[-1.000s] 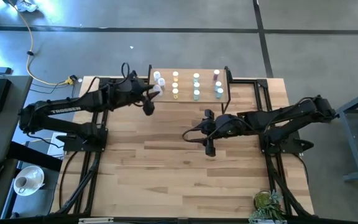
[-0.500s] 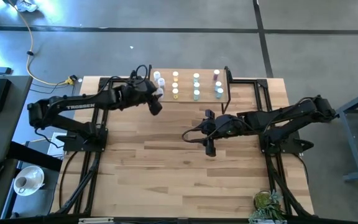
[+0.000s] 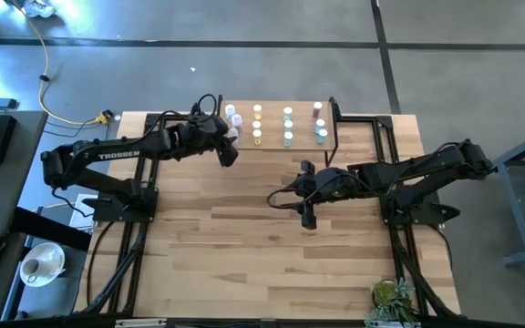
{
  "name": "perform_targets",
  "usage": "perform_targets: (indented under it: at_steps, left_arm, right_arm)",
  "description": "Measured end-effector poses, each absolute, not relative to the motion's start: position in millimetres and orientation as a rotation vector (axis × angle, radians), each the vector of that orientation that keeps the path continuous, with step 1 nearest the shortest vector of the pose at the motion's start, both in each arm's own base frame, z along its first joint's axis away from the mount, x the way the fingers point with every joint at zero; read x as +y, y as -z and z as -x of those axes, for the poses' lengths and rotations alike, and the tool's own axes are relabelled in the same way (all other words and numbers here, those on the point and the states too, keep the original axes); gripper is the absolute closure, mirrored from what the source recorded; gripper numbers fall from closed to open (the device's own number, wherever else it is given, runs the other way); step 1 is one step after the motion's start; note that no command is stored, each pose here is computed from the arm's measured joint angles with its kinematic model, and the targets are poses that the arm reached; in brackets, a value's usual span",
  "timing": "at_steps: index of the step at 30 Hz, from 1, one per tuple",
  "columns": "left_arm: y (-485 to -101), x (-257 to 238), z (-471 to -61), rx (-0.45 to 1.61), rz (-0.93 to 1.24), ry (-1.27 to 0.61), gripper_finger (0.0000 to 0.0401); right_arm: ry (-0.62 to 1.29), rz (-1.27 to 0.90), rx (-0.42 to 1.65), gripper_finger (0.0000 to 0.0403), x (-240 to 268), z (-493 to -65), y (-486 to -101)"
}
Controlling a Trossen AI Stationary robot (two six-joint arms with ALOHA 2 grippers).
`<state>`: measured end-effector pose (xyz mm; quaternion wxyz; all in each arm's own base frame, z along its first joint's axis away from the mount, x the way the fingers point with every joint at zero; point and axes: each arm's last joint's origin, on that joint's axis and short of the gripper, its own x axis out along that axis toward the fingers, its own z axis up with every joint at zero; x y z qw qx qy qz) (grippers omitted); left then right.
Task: Pick and place medicine bottles onto shelf by color
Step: Put the white pill bottle on the shelf aligned with the other white pill bottles
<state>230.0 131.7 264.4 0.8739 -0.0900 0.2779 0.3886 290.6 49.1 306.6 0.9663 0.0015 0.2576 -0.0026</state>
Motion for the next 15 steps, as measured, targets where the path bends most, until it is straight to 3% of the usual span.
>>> perform_targets:
  at_steps: [15]
  left_arm:
    - [-262.7,136.1,-229.1,0.580,0.217,-0.831,0.0253]
  right_arm:
    - [0.005,-0.002,0.526,0.0213,49.0,-290.3,-306.2]
